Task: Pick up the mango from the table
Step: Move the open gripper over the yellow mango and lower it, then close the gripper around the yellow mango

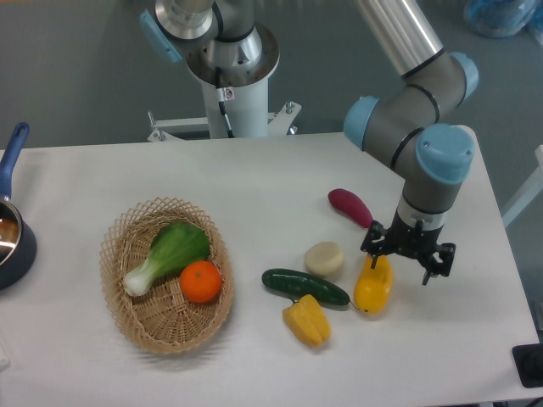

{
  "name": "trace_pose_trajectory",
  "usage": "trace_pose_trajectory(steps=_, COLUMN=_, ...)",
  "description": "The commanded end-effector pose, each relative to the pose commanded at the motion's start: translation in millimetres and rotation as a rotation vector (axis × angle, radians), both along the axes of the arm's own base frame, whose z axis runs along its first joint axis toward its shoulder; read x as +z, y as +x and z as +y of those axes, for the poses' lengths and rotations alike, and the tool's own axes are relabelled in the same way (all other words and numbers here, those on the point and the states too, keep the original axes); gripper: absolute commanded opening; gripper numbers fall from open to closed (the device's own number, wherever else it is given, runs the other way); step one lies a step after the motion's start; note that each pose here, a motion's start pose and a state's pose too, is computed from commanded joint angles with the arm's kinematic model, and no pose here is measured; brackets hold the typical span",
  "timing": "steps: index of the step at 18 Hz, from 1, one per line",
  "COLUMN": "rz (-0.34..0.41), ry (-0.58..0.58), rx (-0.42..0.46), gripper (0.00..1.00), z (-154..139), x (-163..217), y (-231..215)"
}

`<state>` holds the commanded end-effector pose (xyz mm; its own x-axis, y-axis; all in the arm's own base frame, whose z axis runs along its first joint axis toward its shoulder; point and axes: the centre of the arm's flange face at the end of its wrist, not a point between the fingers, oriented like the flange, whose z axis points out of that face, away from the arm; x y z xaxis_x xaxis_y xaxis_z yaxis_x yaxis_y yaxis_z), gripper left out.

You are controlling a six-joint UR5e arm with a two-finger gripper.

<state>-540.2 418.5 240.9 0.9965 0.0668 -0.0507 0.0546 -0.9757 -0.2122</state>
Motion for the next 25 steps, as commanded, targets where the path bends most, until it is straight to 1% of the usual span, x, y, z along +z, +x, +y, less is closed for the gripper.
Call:
trace_pose_trajectory(steps=1, rz=0.008, ry=0.004, rx=-0.006, gripper=1.00, z=5, x=1, y=3)
trace_pose_trajectory(steps=7, rz=0.019, ry=0.007, rx=-0.012, gripper=1.00, z=11, x=-9, y=5)
trace_pose_trajectory(steps=13, rz=-0.002, ry=-0.004, rx=-0.033, gripper=1.00, z=25, x=-22, y=20)
trace_pose_trajectory(steps=20, rz=-0.019, ry=-0.013, rx=-0.038, gripper=1.00, z=22, x=-31, y=25)
trace_pose_trajectory(steps=25, rz=-0.004, ry=-0.070, rx=-0.032, gripper=1.00, z=17, x=-41, y=22)
